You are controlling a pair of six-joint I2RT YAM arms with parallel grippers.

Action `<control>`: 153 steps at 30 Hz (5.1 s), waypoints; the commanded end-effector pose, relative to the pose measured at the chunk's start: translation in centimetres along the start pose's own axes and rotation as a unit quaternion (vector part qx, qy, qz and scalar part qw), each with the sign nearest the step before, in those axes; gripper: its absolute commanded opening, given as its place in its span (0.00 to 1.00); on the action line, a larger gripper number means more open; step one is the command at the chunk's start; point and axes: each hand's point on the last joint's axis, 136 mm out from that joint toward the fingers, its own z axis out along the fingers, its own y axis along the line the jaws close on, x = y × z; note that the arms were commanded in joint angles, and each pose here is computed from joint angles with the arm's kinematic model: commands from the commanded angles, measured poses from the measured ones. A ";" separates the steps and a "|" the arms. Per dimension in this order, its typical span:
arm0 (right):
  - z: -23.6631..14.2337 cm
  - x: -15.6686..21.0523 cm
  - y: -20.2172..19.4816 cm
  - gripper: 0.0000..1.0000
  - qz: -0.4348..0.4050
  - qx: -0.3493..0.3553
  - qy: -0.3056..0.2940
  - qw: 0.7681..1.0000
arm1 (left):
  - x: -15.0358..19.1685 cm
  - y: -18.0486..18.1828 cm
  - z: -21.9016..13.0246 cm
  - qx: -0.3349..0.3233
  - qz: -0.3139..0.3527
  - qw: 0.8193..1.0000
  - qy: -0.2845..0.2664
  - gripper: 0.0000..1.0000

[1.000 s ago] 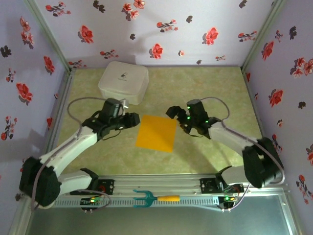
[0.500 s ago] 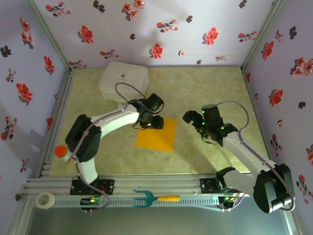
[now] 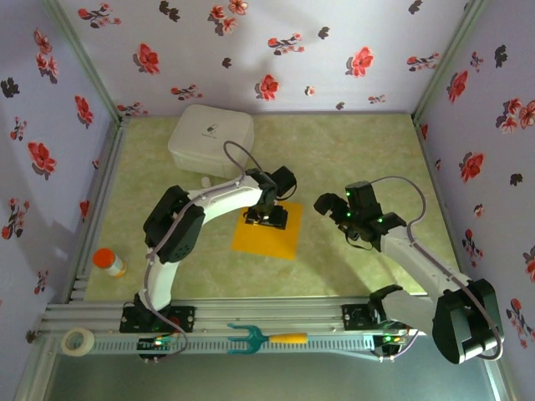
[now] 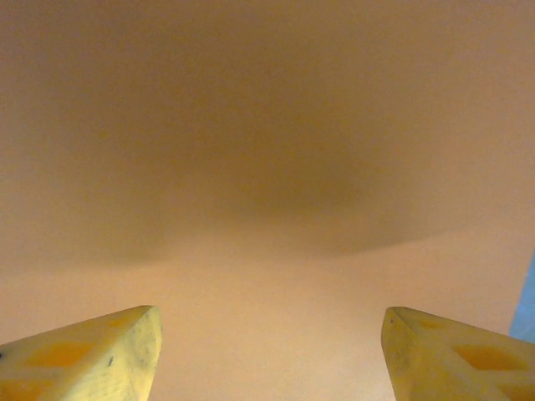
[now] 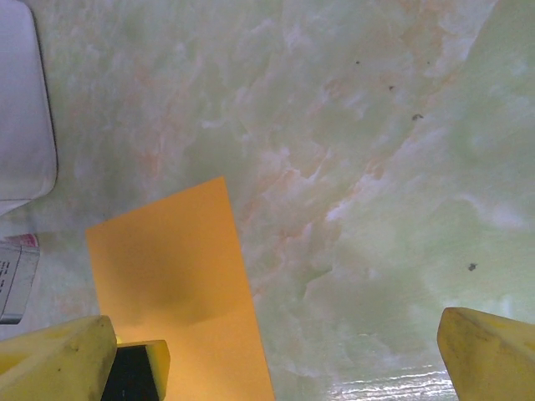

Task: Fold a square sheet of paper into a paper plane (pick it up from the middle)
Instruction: First fold the square sheet of paper in half at the center of the table, then hold the square sheet of paper at the center of the table.

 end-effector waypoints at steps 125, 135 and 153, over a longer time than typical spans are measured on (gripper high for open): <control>-2.1 -1.8 2.2 0.99 -0.027 -0.101 -0.078 0.992 | -3.5 -6.5 -6.6 0.392 -0.103 0.905 -0.129 0.36; -1.7 -1.4 2.6 0.99 -0.031 -0.109 -0.056 0.992 | -2.7 -6.5 -4.8 0.409 -0.128 0.897 -0.108 0.37; 1.2 0.3 3.9 0.99 0.003 -0.136 0.023 0.990 | -1.3 -5.0 -0.4 0.378 -0.187 0.902 -0.089 0.37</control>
